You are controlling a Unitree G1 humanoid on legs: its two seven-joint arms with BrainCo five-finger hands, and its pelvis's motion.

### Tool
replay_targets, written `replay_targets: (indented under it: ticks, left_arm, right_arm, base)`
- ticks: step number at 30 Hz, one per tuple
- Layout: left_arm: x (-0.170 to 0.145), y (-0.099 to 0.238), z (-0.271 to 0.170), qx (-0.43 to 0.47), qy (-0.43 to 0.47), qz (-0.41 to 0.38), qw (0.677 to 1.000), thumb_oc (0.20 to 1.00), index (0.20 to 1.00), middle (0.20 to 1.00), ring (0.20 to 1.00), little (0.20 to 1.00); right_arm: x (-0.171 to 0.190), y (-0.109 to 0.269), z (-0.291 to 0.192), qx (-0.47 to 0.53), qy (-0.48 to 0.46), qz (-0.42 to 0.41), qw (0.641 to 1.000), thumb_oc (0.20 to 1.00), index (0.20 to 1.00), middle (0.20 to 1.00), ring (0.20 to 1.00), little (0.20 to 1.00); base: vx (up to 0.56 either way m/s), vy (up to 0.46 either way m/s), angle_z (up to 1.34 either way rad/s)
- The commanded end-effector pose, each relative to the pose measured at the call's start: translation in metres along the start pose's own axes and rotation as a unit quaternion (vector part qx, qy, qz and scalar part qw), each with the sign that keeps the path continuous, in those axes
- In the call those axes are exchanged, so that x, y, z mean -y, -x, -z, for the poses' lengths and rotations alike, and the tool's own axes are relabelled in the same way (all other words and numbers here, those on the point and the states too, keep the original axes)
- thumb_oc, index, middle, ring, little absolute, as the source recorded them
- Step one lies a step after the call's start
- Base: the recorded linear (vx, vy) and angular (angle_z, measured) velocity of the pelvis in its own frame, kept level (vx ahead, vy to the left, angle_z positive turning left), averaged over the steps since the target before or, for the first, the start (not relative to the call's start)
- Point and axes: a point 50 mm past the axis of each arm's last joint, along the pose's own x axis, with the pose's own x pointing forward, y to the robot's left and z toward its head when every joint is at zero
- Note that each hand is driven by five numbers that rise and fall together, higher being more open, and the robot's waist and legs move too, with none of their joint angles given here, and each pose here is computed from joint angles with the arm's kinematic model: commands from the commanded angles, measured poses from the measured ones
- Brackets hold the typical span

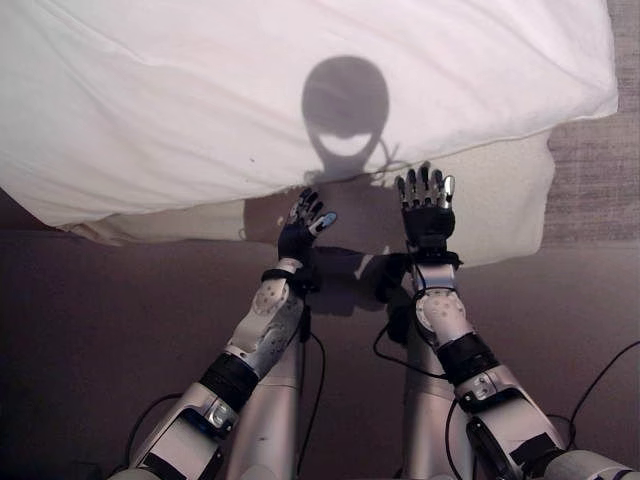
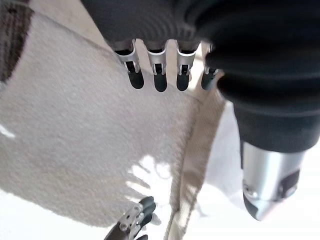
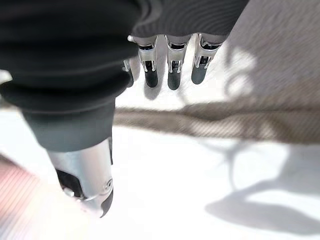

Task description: Make the bed

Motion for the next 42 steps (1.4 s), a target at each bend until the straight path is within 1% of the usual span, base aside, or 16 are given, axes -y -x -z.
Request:
replay_targets:
  ticks: [1, 4, 7, 14, 21, 23, 24, 25, 26, 27, 28, 30, 32, 37, 39, 42]
  left_arm:
    - [0.006, 0.011, -0.017, 0.052, 0.023, 0.026, 0.998, 1.0, 1.0, 1.0, 1.0, 1.0]
    - [0.003, 0.013, -0.021, 0.06, 0.018, 0.026, 0.998, 1.0, 1.0, 1.0, 1.0, 1.0]
    - [0.001, 0.014, -0.021, 0.06, 0.018, 0.025, 0.998, 1.0, 1.0, 1.0, 1.0, 1.0]
    - [0.001, 0.014, -0.022, 0.06, 0.013, 0.03, 0.998, 1.0, 1.0, 1.0, 1.0, 1.0]
    - [0.004, 0.013, -0.02, 0.052, 0.008, 0.04, 0.998, 1.0, 1.0, 1.0, 1.0, 1.0]
    - [0.005, 0.012, -0.017, 0.047, 0.008, 0.041, 0.998, 1.0, 1.0, 1.0, 1.0, 1.0]
    - [0.006, 0.012, -0.016, 0.042, 0.006, 0.043, 0.998, 1.0, 1.0, 1.0, 1.0, 1.0]
    - [0.006, 0.012, -0.016, 0.042, 0.005, 0.043, 0.998, 1.0, 1.0, 1.0, 1.0, 1.0]
    - [0.007, 0.011, -0.014, 0.037, 0.004, 0.045, 0.998, 1.0, 1.0, 1.0, 1.0, 1.0]
    - [0.008, 0.011, -0.014, 0.037, 0.004, 0.046, 0.998, 1.0, 1.0, 1.0, 1.0, 1.0]
    - [0.009, 0.01, -0.013, 0.035, 0.005, 0.046, 0.998, 1.0, 1.0, 1.0, 1.0, 1.0]
    - [0.012, 0.009, -0.013, 0.033, 0.006, 0.05, 0.998, 1.0, 1.0, 1.0, 1.0, 1.0]
    - [0.017, 0.006, -0.013, 0.032, 0.005, 0.053, 0.998, 1.0, 1.0, 1.0, 1.0, 1.0]
    - [0.021, 0.003, -0.015, 0.035, 0.009, 0.049, 0.998, 1.0, 1.0, 1.0, 1.0, 1.0]
    - [0.022, 0.003, -0.017, 0.039, 0.012, 0.044, 0.998, 1.0, 1.0, 1.0, 1.0, 1.0]
    - [0.022, 0.003, -0.017, 0.04, 0.015, 0.039, 0.998, 1.0, 1.0, 1.0, 1.0, 1.0]
  right_arm:
    - [-0.037, 0.003, -0.017, 0.026, 0.005, -0.12, 0.992, 1.0, 1.0, 1.0, 1.0, 1.0]
    - [-0.053, 0.008, -0.02, 0.023, 0.007, -0.165, 0.986, 1.0, 1.0, 1.0, 1.0, 1.0]
    - [-0.057, 0.008, -0.021, 0.023, 0.013, -0.177, 0.984, 1.0, 1.0, 1.0, 1.0, 1.0]
    - [-0.057, -0.002, -0.027, 0.031, 0.036, -0.162, 0.986, 1.0, 1.0, 1.0, 1.0, 1.0]
    - [-0.047, -0.042, -0.043, 0.062, 0.089, -0.081, 0.991, 1.0, 1.0, 1.0, 1.0, 1.0]
    - [-0.043, -0.054, -0.048, 0.074, 0.095, -0.05, 0.992, 1.0, 1.0, 1.0, 1.0, 1.0]
    - [-0.038, -0.062, -0.051, 0.078, 0.103, -0.017, 0.991, 1.0, 1.0, 1.0, 1.0, 1.0]
    - [-0.038, -0.063, -0.052, 0.079, 0.103, -0.017, 0.991, 1.0, 1.0, 1.0, 1.0, 1.0]
    - [-0.03, -0.07, -0.058, 0.082, 0.119, 0.019, 0.989, 1.0, 1.0, 1.0, 1.0, 1.0]
    - [-0.031, -0.071, -0.058, 0.082, 0.12, 0.019, 0.989, 1.0, 1.0, 1.0, 1.0, 1.0]
    - [-0.029, -0.074, -0.061, 0.089, 0.117, 0.036, 0.988, 1.0, 1.0, 1.0, 1.0, 1.0]
    - [-0.023, -0.076, -0.061, 0.087, 0.113, 0.06, 0.988, 1.0, 1.0, 1.0, 1.0, 1.0]
    - [-0.014, -0.079, -0.067, 0.108, 0.092, 0.109, 0.984, 1.0, 1.0, 1.0, 1.0, 1.0]
    - [-0.011, -0.075, -0.054, 0.11, 0.06, 0.128, 0.984, 1.0, 1.0, 1.0, 1.0, 1.0]
    - [-0.008, -0.065, -0.04, 0.103, 0.039, 0.124, 0.986, 1.0, 1.0, 1.0, 1.0, 1.0]
    - [-0.001, -0.053, -0.029, 0.089, 0.036, 0.125, 0.987, 1.0, 1.0, 1.0, 1.0, 1.0]
  base:
    - [-0.01, 0.001, -0.12]
    - [-0.02, -0.005, -0.15]
    - [-0.01, -0.002, -0.02]
    - [0.0, -0.003, -0.01]
    - [0.0, -0.003, 0.0]
    - [0.02, -0.01, 0.0]
    - [0.0, 0.0, 0.0]
    - [0.04, -0.024, 0.02]
    - [0.0, 0.0, 0.0]
    - [0.04, -0.013, 0.04]
    - [0.02, -0.003, 0.07]
    - [0.03, -0.013, 0.12]
    - [0.03, -0.003, 0.15]
    - [0.01, 0.008, 0.04]
    - [0.02, 0.032, -0.01]
    - [0.0, 0.012, 0.0]
